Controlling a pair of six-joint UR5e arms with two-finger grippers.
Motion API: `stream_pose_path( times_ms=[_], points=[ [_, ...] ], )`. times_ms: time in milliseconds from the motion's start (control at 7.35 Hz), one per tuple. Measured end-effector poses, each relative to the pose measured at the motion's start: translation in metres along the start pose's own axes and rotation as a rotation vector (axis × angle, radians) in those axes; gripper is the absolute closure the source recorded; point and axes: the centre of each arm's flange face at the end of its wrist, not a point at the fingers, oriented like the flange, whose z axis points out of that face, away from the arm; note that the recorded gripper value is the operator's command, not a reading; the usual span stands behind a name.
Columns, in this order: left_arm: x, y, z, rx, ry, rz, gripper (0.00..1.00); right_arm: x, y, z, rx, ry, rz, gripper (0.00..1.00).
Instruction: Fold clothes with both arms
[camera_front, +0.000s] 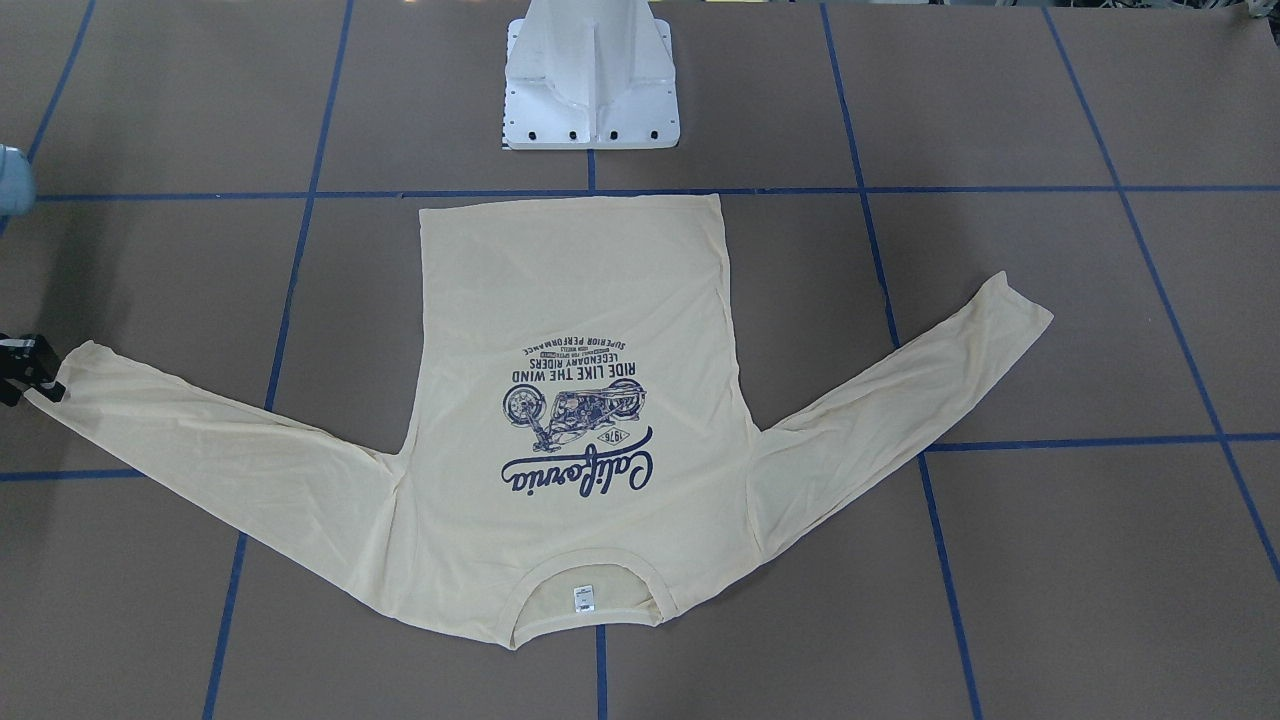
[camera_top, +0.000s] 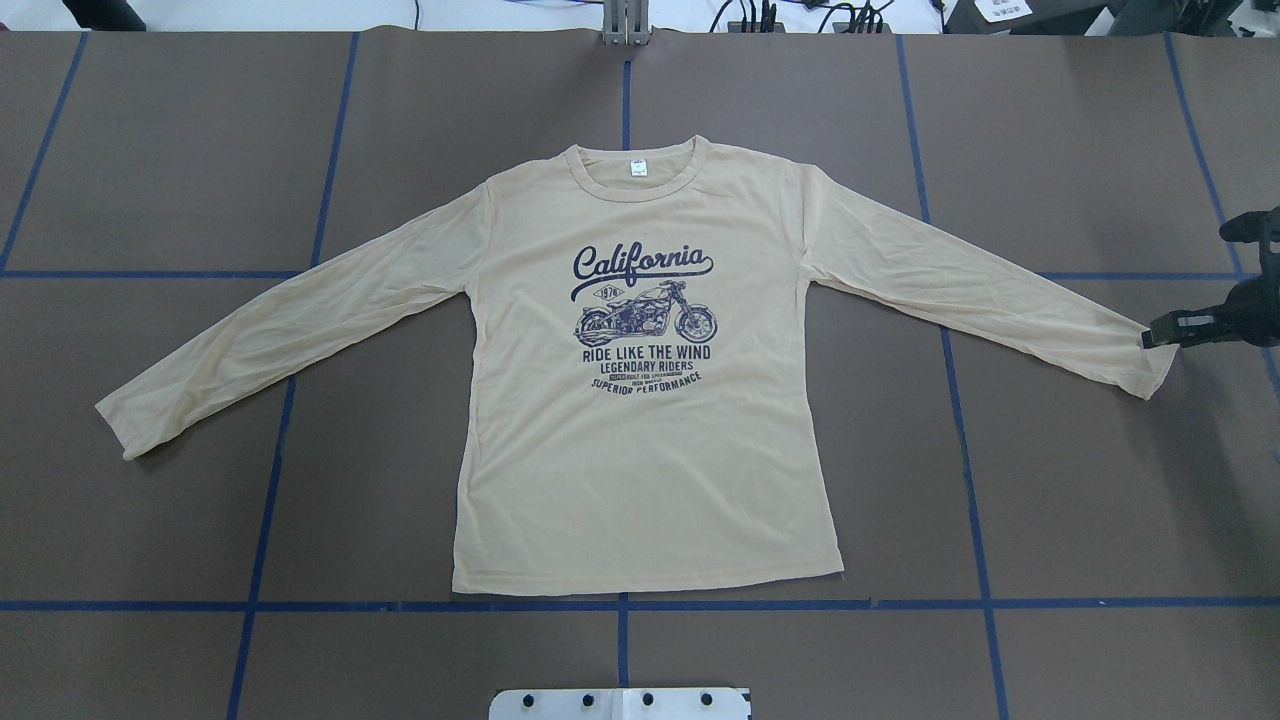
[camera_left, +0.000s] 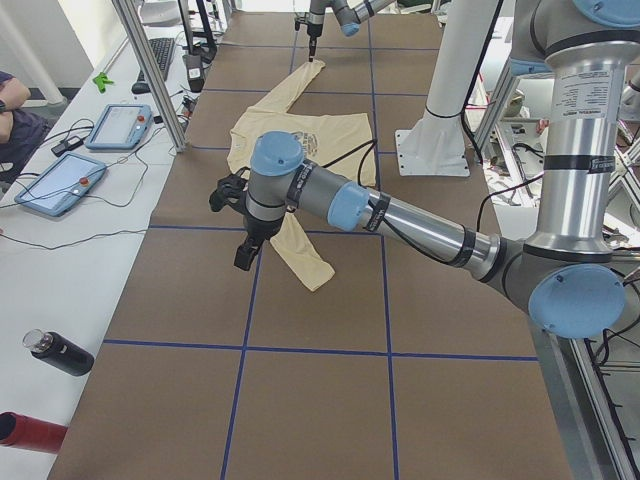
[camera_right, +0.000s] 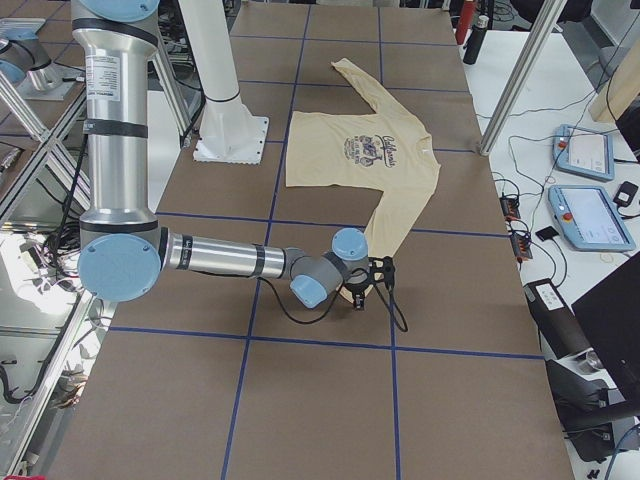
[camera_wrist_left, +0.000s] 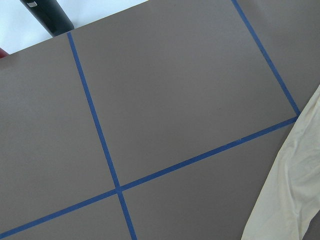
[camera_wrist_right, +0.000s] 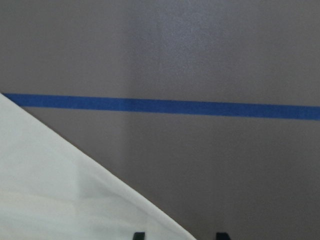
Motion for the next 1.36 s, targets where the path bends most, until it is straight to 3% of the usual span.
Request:
stream_pose_path(
  times_ms=[544, 952, 1089, 1361],
  points=[
    [0.0002, 0.0000, 0.0000, 0.000, 0.000, 0.003, 0.00, 0.0055, 0.0058, 0.0009, -0.006, 0.006, 0.005, 0.47],
    [0.0003, 0.0000, 0.0000, 0.000, 0.000, 0.003, 0.00, 0.0075, 0.0080, 0.0024, -0.011, 0.009, 0.008, 0.69],
    [0.0003, 0.0000, 0.0000, 0.000, 0.000, 0.003, 0.00, 0.0080, 0.0083, 0.0029, -0.012, 0.009, 0.009, 0.97],
    [0.0001, 0.0000, -0.0001, 0.000, 0.000, 0.003, 0.00, 0.0053, 0.0073, 0.0010, -0.009, 0.004, 0.018, 1.00]
  ],
)
